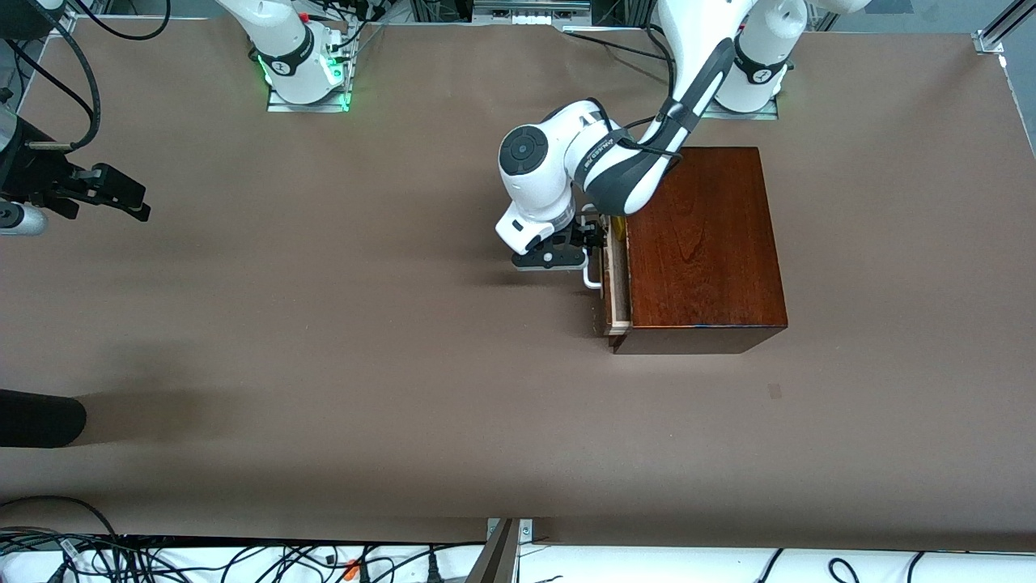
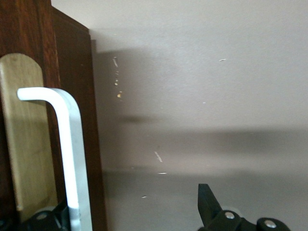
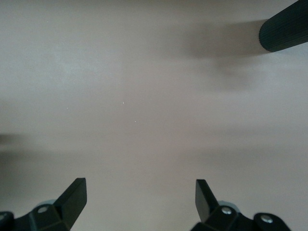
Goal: Open drawer, take yellow block, close drawer
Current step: 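Pull the drawer handle outward with the left gripper, opening the drawer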
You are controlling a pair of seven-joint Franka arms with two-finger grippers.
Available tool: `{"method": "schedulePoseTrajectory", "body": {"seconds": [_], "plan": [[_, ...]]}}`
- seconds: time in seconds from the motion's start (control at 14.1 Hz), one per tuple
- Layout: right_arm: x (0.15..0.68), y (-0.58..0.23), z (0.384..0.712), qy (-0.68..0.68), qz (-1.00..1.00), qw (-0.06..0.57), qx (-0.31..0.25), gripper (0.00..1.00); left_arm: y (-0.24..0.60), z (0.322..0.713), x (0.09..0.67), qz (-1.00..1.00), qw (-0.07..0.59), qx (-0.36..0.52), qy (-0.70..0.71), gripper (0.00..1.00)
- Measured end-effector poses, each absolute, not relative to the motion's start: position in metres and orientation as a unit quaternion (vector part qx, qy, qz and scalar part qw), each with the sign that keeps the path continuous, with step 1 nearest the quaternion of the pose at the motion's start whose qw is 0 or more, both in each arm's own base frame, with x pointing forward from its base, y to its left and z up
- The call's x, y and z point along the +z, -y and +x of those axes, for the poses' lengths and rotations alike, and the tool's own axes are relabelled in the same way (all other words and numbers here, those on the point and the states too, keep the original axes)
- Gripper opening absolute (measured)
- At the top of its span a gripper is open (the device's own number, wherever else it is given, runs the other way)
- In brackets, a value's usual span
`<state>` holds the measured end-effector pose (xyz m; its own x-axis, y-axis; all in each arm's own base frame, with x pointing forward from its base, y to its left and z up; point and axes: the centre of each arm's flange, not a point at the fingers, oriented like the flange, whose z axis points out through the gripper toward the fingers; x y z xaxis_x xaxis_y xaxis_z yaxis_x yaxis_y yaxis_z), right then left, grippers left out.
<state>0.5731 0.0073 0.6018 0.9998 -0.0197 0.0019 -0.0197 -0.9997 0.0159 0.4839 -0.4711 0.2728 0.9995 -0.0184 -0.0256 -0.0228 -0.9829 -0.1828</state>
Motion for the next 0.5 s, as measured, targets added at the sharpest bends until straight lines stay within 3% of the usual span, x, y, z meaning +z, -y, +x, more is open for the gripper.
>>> {"method": "schedulePoseTrajectory", "body": {"seconds": [0.5], "plan": [[0.602,-0.007,0.573,0.010,1.000,0.008,0.001,1.00,0.493,0.482,0.276,-0.997,0.074,0.006,-0.003,1.00]]}}
